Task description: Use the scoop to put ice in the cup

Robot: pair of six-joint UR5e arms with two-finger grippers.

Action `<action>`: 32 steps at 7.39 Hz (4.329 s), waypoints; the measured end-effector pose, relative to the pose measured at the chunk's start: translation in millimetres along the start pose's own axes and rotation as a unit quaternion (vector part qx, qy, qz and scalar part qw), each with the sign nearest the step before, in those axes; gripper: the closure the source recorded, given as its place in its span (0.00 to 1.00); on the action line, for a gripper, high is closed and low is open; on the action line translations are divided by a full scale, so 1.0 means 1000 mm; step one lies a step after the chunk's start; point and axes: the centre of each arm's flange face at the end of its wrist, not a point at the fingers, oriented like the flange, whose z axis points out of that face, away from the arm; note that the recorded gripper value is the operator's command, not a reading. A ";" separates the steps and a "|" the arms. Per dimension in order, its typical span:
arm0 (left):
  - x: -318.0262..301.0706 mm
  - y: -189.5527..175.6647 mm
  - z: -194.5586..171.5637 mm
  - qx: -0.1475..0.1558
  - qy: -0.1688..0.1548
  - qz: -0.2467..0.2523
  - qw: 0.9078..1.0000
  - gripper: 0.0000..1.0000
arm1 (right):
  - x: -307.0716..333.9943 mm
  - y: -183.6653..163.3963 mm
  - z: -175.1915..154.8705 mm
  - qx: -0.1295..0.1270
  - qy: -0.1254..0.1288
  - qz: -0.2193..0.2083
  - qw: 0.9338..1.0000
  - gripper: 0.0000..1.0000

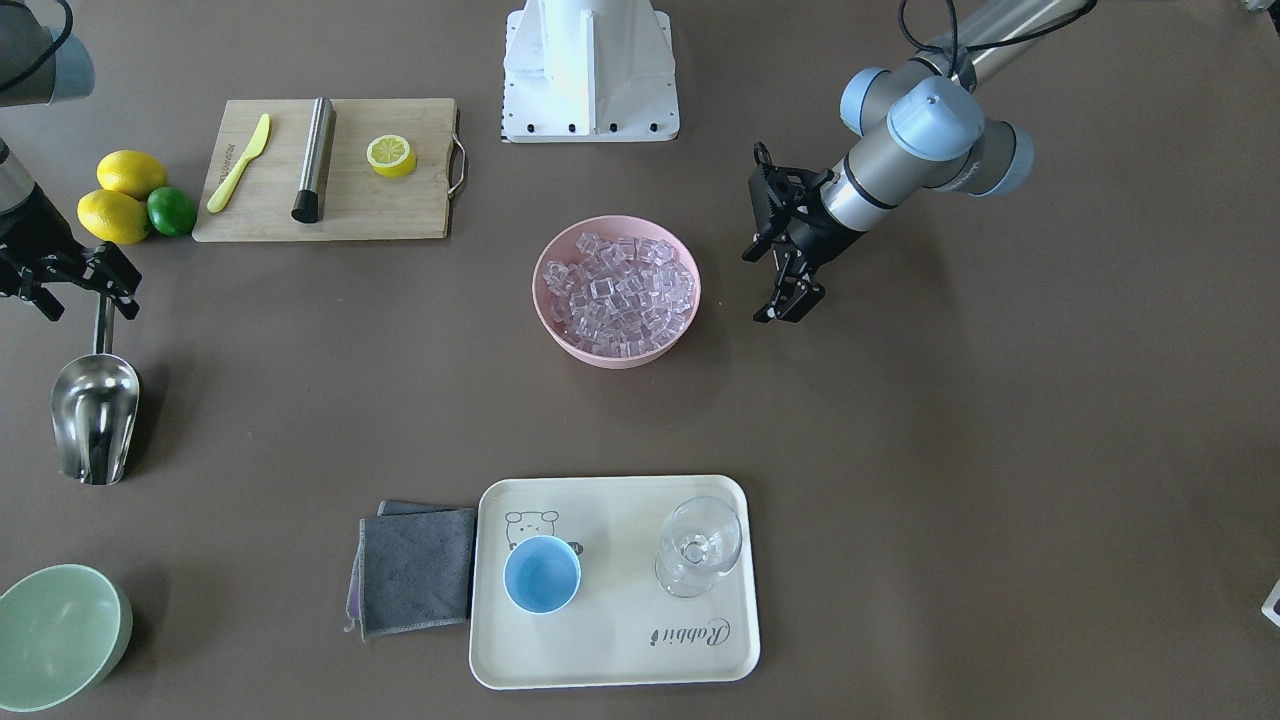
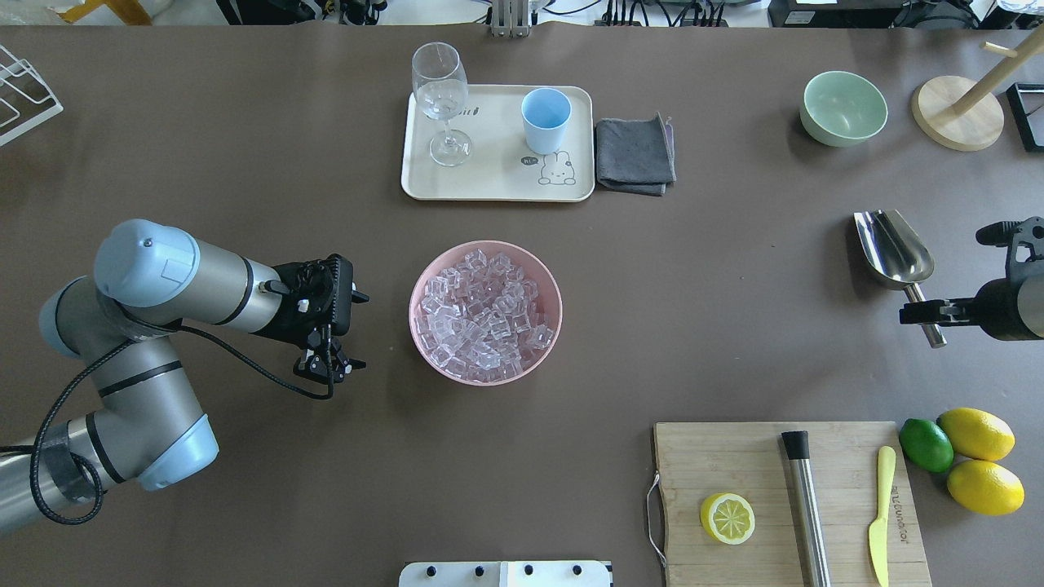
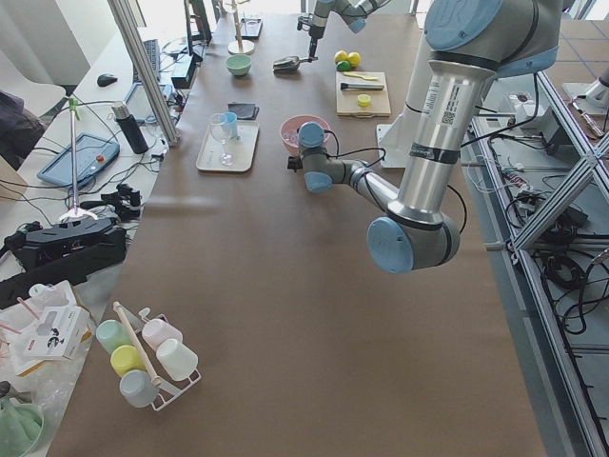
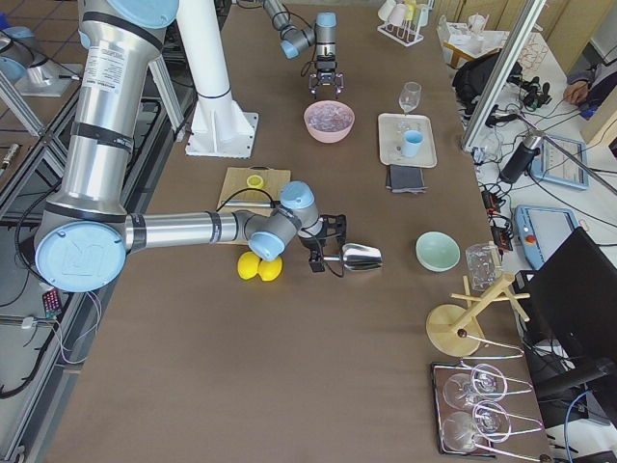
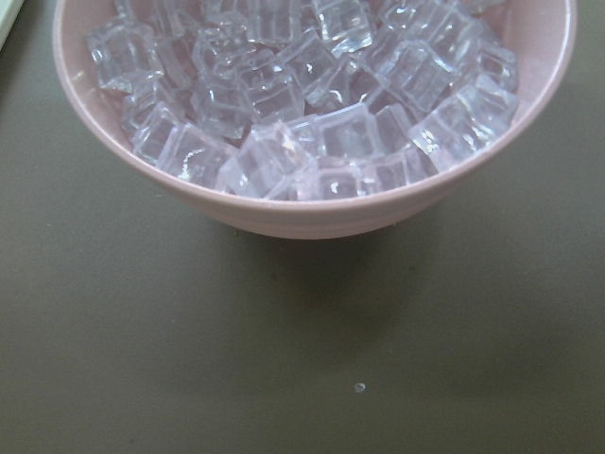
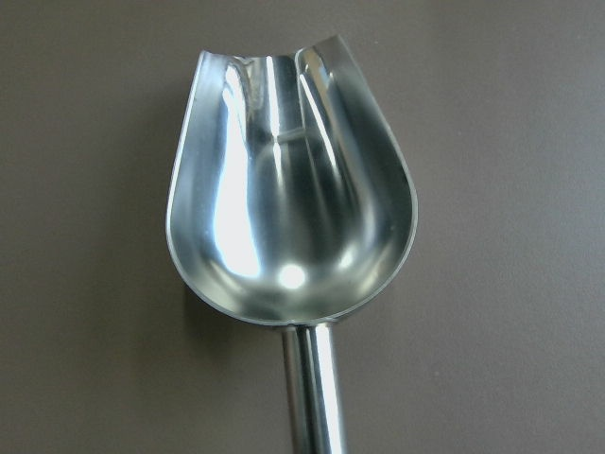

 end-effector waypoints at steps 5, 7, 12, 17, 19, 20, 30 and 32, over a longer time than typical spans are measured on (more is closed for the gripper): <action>-0.012 -0.022 0.026 -0.001 -0.002 0.000 1.000 0.01 | 0.007 0.007 0.009 -0.001 -0.012 0.006 1.000 0.71; -0.019 -0.030 0.034 -0.003 -0.010 0.001 1.000 0.01 | 0.004 0.009 0.011 -0.003 -0.011 0.003 1.000 1.00; -0.032 -0.046 0.048 -0.006 -0.022 -0.009 1.000 0.01 | -0.021 0.012 -0.025 -0.025 -0.016 -0.040 0.999 1.00; -0.034 -0.055 0.050 -0.009 -0.021 -0.013 1.000 0.01 | -0.063 -0.012 -0.116 -0.047 -0.011 -0.214 0.976 1.00; -0.033 -0.055 0.049 -0.009 -0.021 -0.012 1.000 0.01 | -0.065 -0.030 -0.134 -0.042 -0.020 -0.312 0.949 1.00; -0.033 -0.055 0.050 -0.008 -0.020 -0.012 1.000 0.01 | -0.074 -0.037 -0.147 -0.047 -0.014 -0.344 0.938 1.00; -0.031 -0.049 0.048 -0.008 -0.018 -0.012 1.000 0.01 | -0.329 -0.060 -0.211 -0.167 0.088 -0.575 0.796 1.00; -0.031 -0.049 0.048 -0.008 -0.019 -0.012 1.000 0.01 | -0.424 -0.080 -0.210 -0.188 0.088 -0.587 0.783 1.00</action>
